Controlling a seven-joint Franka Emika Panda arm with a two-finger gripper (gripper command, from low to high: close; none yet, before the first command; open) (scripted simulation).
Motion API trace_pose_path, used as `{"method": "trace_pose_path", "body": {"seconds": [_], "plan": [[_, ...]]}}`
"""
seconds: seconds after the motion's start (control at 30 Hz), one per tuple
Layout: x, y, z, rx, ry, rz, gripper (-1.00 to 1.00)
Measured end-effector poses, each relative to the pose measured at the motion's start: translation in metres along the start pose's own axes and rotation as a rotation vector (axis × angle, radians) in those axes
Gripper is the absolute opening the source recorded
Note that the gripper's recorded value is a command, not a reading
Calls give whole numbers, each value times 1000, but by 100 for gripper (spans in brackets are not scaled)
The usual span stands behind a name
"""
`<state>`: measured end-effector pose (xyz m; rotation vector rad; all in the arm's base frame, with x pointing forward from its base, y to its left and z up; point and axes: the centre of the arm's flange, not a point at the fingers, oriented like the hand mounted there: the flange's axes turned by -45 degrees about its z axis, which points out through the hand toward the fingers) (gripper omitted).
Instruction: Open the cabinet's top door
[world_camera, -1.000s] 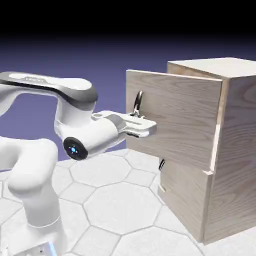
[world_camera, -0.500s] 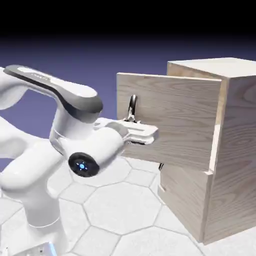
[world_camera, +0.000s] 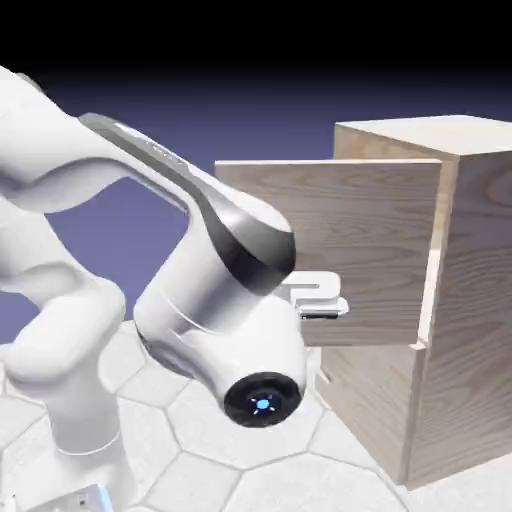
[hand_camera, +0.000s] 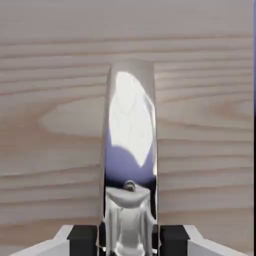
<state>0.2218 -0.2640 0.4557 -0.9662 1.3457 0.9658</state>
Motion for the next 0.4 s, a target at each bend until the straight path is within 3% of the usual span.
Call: {"method": "trace_pose_path", "body": {"seconds": [0.4], "plan": [[10,-47,-59,-258,-25,15,-100]]}}
